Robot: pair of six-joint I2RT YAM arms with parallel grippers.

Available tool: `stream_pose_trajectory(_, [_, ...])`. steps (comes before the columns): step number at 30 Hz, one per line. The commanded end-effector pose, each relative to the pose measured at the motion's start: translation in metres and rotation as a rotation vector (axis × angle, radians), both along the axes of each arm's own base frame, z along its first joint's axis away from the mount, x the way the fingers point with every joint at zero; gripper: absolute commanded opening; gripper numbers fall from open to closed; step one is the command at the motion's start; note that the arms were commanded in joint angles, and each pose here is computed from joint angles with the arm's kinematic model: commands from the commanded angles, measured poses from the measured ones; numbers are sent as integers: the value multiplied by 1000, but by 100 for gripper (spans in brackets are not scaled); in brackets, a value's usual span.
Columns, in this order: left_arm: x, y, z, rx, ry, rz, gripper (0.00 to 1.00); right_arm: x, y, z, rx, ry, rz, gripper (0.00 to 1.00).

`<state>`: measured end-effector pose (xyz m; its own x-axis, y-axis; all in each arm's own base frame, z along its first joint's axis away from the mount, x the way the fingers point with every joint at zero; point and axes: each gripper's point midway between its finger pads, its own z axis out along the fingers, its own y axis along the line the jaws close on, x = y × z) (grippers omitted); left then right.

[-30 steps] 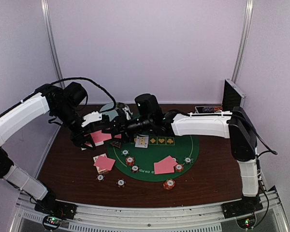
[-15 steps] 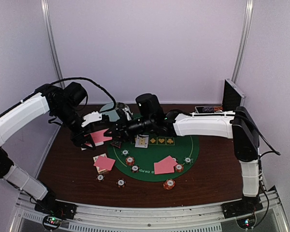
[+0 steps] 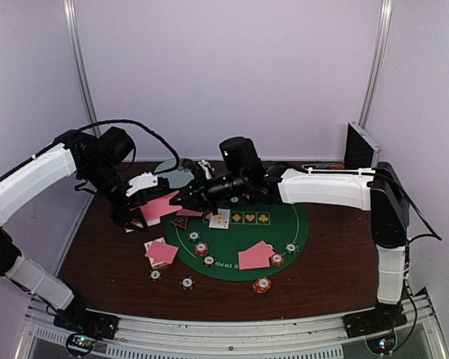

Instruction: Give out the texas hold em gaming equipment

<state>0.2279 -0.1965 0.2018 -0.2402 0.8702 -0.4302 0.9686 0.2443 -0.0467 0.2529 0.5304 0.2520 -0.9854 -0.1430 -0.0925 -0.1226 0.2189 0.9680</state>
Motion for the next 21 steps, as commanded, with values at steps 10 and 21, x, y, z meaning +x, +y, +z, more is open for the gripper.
stream_pose_trajectory(10, [-2,1,8,-14,-33,-21,0,37,-75,6,-180,-101,-61,0])
stream_pose_trajectory(21, [-3,3,7,-3,-31,-21,0,95,-174,-38,-868,-536,-85,0])
